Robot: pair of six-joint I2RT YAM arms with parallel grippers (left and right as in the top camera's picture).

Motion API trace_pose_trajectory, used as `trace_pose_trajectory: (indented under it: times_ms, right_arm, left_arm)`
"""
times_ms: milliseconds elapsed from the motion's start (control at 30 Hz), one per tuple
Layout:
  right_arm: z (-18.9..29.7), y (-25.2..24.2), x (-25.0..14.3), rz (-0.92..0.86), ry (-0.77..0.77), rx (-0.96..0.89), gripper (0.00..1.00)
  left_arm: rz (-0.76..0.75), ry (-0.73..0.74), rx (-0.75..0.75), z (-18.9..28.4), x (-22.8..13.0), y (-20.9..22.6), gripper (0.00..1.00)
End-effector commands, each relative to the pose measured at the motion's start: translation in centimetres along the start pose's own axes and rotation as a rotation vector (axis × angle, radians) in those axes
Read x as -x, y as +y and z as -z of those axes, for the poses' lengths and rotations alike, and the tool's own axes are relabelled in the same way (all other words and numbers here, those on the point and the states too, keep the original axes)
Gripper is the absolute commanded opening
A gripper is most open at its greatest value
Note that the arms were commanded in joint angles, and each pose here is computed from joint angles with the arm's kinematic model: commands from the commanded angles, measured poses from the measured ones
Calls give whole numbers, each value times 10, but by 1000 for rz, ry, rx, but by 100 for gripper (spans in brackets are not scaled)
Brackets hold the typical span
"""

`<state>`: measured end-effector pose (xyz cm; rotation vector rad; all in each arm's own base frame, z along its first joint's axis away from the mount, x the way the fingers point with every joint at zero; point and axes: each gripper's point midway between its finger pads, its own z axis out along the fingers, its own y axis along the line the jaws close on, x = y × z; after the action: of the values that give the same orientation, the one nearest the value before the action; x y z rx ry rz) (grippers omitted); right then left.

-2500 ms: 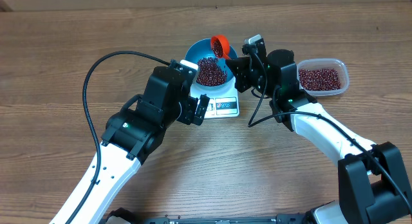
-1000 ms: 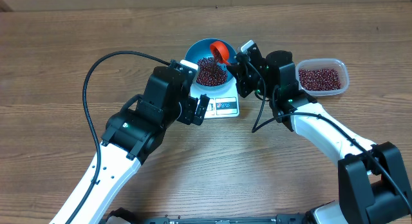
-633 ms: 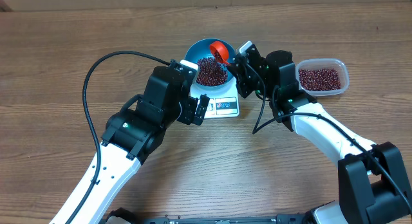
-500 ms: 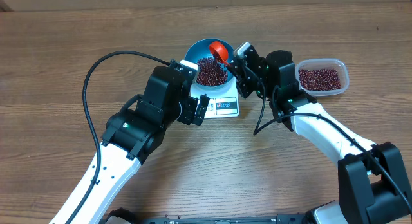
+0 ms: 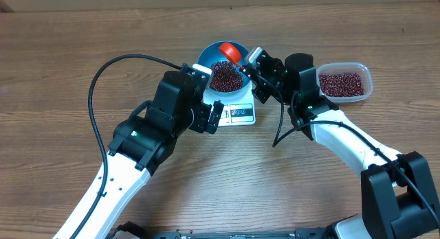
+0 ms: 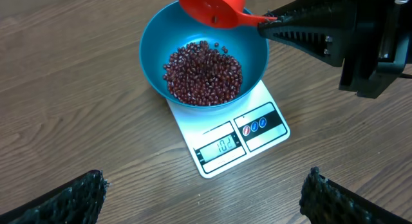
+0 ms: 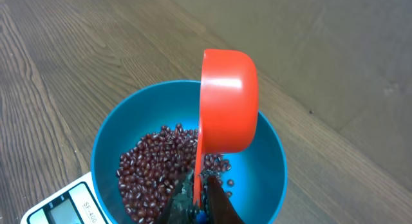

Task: Scoop item into bowl and weigh 150g on scale
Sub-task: 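Tilt the scoop to pour beans into the teal bowl, then move the empty scoop right back over the bean tub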

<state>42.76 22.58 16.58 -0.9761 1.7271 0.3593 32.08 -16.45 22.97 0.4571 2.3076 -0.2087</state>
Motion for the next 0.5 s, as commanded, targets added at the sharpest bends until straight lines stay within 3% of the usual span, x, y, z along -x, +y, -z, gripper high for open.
trace_pose_trajectory:
  times_ms: [0,200,467]
  right_arm:
    - [5,0,15,32,-38,2,4]
    - [13,-2,24,36,-48,-11,4]
    - [62,-30,28,-147,48,-197,4]
  left_arm:
    - [0,-24,10,4,10,2,99]
    - [0,-24,10,4,10,2,100]
    - [0,-24,10,4,10,2,99]
